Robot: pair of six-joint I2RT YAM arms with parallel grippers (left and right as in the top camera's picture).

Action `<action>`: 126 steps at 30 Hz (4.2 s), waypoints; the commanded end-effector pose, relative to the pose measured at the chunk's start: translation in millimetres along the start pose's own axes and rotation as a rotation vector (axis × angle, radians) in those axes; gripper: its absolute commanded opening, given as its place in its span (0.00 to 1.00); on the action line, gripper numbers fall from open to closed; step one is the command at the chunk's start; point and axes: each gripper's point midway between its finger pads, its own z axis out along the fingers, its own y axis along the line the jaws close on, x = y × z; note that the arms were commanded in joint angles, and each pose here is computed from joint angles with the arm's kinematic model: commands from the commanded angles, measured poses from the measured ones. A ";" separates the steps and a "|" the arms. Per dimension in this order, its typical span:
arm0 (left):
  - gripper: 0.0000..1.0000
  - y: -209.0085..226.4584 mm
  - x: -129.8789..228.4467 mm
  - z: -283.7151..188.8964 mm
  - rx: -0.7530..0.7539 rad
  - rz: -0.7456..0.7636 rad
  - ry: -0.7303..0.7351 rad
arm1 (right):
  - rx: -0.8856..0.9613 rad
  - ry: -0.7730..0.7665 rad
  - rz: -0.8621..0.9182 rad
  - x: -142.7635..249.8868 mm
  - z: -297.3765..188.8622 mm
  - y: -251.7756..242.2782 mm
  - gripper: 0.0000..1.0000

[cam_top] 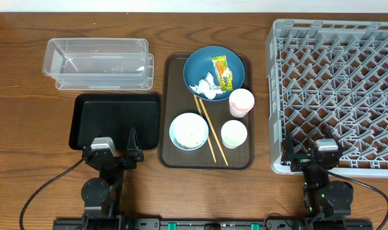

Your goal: Sort waste into correct bins and load items into the dishwasher rack

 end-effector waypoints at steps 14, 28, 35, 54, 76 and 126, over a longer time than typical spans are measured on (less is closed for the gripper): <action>0.95 2.1 13.5 0.1 -0.004 0.012 0.045 | -0.013 0.000 -0.005 0.4 -0.2 2.5 0.99; 0.95 2.6 19.4 1.2 -0.007 -0.017 0.072 | -0.031 -0.004 0.108 -0.9 -0.3 5.7 0.99; 0.95 1.8 20.9 -0.6 -0.021 -0.035 0.178 | -0.023 -0.017 0.068 -21.7 -6.4 3.6 0.99; 0.95 -13.2 -28.6 13.6 -0.065 -0.049 0.616 | 0.031 0.482 0.076 -57.7 5.0 -6.5 0.99; 0.95 -56.3 -47.3 5.9 0.108 -0.211 0.727 | -0.022 0.685 0.092 -65.5 8.8 2.8 0.99; 0.93 -234.3 93.6 199.5 0.420 0.105 0.854 | -0.018 0.694 0.091 -63.8 7.4 2.2 0.99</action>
